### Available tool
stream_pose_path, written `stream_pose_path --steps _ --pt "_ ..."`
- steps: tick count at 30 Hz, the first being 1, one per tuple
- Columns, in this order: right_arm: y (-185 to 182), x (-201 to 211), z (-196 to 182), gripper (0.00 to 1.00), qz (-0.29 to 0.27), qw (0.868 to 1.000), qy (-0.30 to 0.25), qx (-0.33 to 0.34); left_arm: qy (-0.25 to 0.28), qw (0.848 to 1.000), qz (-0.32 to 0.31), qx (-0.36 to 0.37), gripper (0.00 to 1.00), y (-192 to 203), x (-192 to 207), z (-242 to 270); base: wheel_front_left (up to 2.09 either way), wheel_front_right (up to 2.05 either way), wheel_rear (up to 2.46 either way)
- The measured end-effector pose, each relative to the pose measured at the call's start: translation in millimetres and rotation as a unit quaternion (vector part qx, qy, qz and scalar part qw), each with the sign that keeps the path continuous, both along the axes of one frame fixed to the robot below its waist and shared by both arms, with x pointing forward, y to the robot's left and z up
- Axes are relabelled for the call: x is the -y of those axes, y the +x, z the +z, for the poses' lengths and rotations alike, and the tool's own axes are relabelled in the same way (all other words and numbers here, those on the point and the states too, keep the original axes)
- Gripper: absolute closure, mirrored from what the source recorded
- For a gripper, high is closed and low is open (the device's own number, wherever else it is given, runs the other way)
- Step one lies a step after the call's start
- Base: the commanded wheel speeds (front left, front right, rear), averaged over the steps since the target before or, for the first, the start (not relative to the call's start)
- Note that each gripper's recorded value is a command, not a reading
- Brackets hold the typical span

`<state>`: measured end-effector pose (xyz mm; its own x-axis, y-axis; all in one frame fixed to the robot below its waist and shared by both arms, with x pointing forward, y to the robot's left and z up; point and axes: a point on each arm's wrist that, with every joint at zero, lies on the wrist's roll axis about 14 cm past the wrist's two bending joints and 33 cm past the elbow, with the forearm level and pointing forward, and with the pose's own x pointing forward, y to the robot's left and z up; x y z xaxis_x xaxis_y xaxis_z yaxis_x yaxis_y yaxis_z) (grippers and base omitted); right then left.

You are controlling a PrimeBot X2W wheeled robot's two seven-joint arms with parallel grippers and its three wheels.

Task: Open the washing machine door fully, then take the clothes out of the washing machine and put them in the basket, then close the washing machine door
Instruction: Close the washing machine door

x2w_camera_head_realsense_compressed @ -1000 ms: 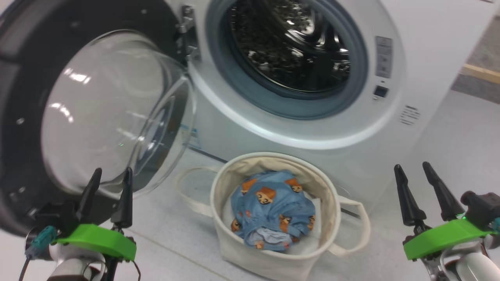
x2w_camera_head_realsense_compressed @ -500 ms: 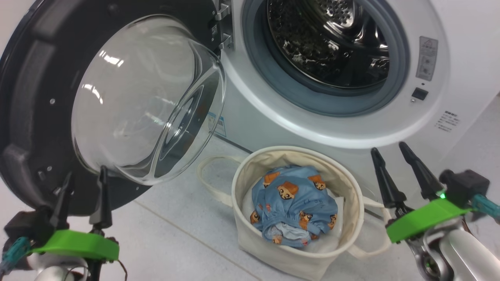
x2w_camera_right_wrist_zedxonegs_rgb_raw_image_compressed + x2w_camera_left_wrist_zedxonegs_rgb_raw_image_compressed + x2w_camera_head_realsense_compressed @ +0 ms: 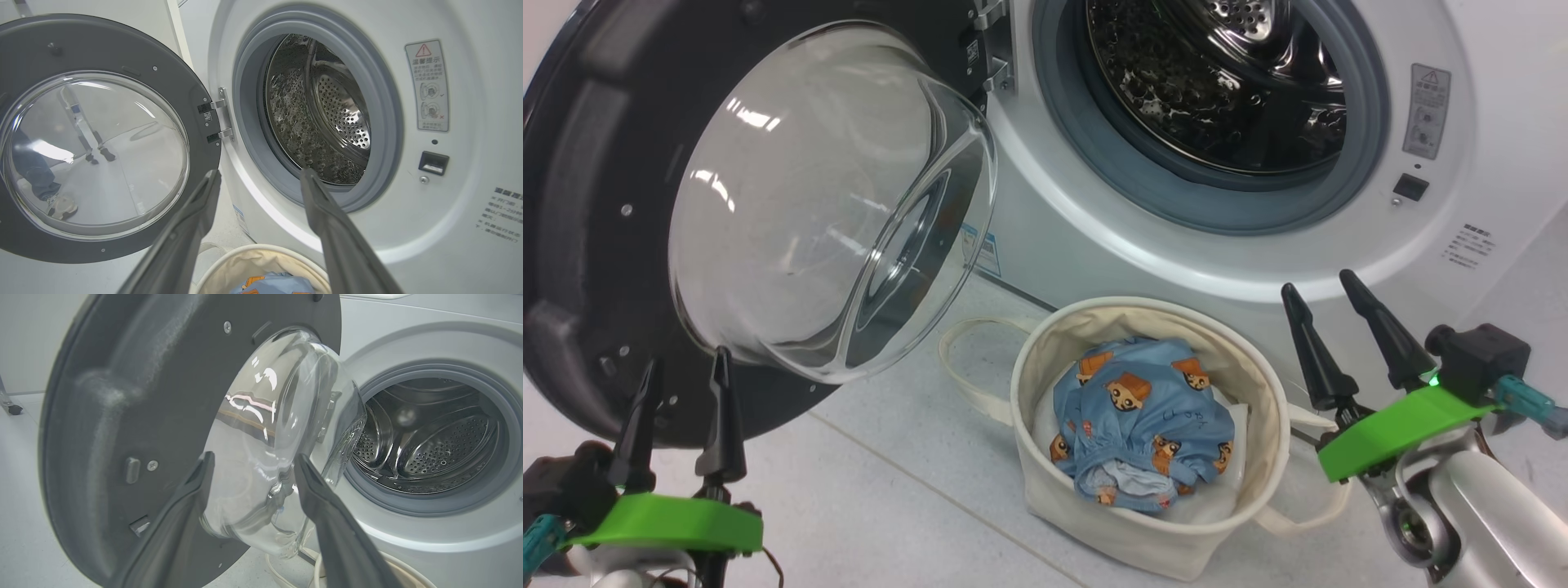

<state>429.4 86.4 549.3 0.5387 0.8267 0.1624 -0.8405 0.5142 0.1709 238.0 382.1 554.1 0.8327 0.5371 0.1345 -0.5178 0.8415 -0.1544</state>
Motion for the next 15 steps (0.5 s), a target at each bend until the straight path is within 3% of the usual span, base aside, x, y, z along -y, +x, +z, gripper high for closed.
stream_pose_path --steps 15 --pt "0 18 3 0.00 -0.029 1.000 0.003 0.000 0.000 1.000 -0.016 0.013 0.00 2 6 6 0.00 0.00 0.00"
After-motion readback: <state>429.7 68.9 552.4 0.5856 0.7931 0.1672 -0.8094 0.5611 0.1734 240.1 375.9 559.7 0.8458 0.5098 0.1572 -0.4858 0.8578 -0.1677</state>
